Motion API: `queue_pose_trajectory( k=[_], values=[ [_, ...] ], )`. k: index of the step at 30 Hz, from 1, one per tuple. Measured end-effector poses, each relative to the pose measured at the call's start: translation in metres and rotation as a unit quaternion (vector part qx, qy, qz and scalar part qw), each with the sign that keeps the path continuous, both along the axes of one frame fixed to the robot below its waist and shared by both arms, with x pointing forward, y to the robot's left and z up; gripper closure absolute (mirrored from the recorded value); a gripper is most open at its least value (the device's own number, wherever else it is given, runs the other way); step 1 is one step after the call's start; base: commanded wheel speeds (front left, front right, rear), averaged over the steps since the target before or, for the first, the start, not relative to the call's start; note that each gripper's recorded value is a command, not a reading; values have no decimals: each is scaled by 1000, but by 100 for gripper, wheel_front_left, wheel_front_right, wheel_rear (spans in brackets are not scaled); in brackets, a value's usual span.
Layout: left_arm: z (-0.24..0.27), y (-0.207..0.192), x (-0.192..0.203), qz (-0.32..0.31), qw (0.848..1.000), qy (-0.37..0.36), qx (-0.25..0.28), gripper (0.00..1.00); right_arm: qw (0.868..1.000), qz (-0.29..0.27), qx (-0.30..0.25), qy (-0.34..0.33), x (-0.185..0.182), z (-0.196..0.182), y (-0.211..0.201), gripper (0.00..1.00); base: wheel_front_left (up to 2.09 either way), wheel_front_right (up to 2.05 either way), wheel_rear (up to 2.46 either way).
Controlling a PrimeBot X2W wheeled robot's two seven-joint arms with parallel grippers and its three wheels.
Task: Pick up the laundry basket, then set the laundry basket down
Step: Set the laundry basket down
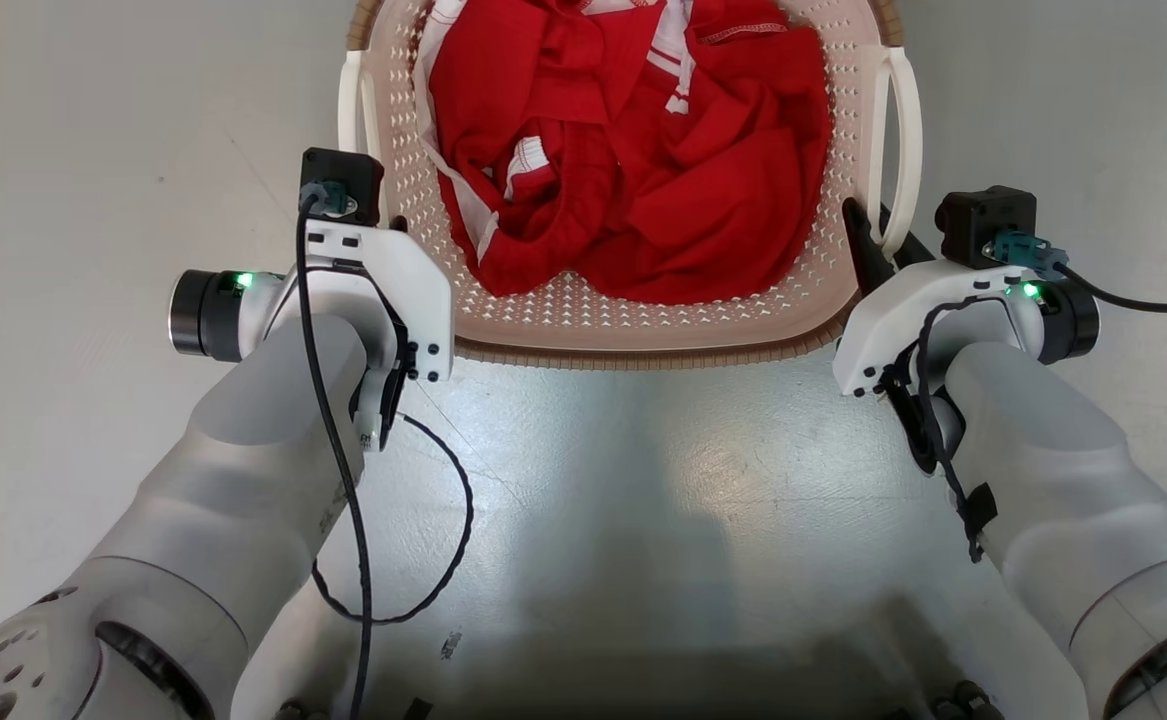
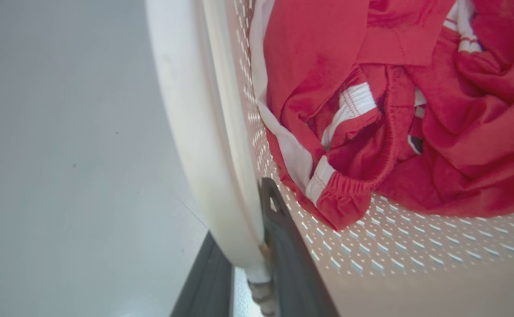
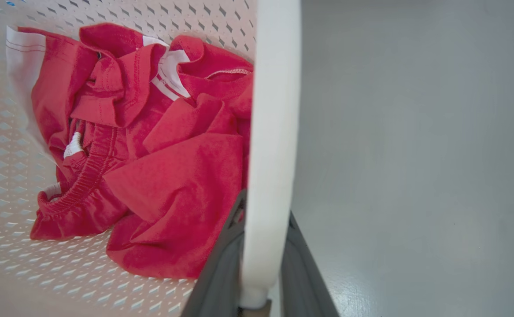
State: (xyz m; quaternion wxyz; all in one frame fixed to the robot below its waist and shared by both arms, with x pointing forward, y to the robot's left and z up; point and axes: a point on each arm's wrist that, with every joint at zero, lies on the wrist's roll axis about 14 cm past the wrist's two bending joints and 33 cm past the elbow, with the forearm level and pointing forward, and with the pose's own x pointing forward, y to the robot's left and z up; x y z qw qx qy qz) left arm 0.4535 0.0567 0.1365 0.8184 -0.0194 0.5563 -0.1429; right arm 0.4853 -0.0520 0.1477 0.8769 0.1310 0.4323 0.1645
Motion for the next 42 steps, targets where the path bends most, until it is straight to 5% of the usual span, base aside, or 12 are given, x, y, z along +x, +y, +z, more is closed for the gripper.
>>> queue_pose_trajectory(
  k=[42],
  values=[
    [7,-4,-1,-22,1000,16,1,100,1000,-10,9,12,-5,7,-1,100,0,0,0]
  ],
)
